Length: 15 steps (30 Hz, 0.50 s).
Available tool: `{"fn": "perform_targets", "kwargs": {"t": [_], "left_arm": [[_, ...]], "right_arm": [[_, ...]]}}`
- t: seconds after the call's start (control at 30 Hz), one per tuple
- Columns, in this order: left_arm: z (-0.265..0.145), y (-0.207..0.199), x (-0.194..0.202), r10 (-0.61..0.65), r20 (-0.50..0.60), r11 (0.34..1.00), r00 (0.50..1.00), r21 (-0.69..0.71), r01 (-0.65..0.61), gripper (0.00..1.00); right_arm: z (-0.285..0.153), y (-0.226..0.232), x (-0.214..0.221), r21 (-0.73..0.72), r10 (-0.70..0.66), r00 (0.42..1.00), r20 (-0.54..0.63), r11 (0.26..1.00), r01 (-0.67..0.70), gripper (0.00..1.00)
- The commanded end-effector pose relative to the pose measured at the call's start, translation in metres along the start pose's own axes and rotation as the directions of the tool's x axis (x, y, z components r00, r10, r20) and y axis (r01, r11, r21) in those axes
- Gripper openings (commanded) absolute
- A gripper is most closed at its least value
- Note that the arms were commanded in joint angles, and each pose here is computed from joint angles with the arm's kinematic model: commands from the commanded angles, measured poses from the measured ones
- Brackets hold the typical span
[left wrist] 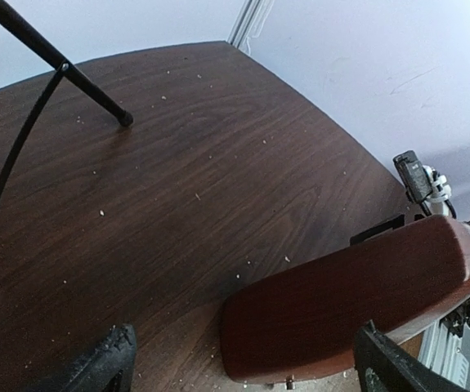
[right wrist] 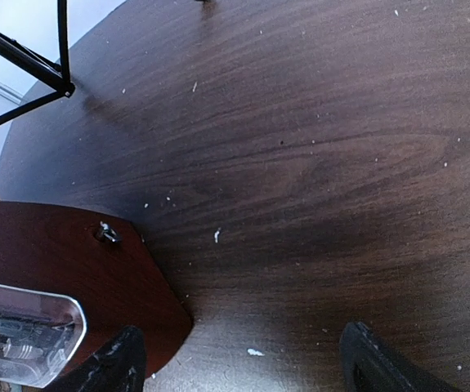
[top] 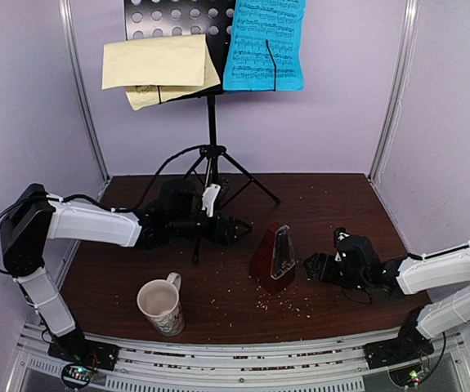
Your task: Pack up the instrument practice props
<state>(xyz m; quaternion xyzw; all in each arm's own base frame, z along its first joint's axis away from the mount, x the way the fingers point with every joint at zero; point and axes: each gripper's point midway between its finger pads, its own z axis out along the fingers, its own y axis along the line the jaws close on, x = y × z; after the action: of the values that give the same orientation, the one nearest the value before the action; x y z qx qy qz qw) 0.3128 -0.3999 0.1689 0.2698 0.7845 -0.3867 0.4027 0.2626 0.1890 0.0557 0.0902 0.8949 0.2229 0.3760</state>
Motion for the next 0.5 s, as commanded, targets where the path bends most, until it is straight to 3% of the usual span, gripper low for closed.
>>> {"fn": "perform_targets", "kwargs": {"t": [0.0, 0.47], "left_arm": [[0.014, 0.008, 0.001, 0.006, -0.017, 0.999, 1.0, -0.039, -0.007, 0.96], [0.054, 0.018, 0.019, 0.046, -0.092, 0.997, 0.995, -0.063, -0.051, 0.95]], "right_arm": [[0.004, -0.001, 0.012, -0.009, 0.052, 0.997, -0.053, 0.999, -0.053, 0.83], [0.013, 0.004, 0.018, -0.022, 0.077, 0.994, -0.082, 0.997, -0.079, 0.79]]}}
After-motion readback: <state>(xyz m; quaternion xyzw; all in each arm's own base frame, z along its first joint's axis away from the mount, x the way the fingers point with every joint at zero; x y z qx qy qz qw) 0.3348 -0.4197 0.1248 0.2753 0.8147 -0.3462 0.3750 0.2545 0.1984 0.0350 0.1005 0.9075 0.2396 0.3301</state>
